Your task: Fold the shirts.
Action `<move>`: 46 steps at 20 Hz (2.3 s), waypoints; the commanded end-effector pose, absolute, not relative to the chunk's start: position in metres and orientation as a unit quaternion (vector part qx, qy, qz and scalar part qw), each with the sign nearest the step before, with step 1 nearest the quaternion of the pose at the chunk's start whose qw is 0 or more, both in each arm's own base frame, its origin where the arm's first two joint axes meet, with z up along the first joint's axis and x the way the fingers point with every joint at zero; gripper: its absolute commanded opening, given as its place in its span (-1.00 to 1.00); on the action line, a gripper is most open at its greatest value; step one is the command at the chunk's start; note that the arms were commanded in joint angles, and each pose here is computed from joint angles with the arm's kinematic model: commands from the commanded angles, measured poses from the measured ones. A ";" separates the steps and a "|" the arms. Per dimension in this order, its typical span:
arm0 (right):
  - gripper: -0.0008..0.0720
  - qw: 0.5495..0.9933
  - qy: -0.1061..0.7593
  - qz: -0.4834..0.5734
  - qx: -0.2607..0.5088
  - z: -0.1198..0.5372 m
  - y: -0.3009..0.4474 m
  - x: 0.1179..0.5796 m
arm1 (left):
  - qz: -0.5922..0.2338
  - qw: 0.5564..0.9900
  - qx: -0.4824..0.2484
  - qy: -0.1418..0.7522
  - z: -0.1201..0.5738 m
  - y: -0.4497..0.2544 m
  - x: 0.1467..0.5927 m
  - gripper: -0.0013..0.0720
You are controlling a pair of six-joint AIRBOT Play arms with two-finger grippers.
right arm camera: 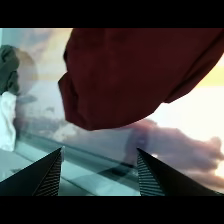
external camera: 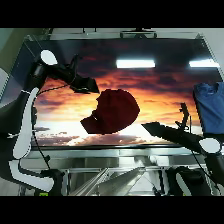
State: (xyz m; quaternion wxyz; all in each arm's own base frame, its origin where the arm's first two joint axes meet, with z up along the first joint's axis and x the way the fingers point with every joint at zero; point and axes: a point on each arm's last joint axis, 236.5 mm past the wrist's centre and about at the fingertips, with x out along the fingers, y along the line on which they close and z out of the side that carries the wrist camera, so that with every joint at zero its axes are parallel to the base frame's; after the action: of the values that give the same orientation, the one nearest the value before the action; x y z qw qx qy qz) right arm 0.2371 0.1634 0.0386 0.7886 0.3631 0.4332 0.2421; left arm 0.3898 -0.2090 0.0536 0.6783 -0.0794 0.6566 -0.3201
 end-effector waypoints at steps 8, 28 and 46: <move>0.39 0.727 0.567 0.241 0.303 -0.067 0.155 0.279 | -0.248 0.619 -0.158 0.728 -0.077 -0.163 0.274 0.93; -0.94 0.709 0.516 0.380 0.294 0.021 0.212 0.367 | -0.312 0.772 -0.166 0.528 0.056 -0.189 0.352 -0.91; -0.93 0.839 0.293 0.433 0.152 0.252 0.193 0.332 | -0.313 0.907 -0.104 0.261 0.282 -0.162 0.338 -0.90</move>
State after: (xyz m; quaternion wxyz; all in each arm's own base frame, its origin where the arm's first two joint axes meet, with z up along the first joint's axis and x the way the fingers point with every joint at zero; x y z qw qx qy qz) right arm 0.2977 0.1974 0.3030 0.8500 0.1311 0.2261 0.4574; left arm 0.3043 -0.1640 0.3392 0.9184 -0.0919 0.1954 -0.3315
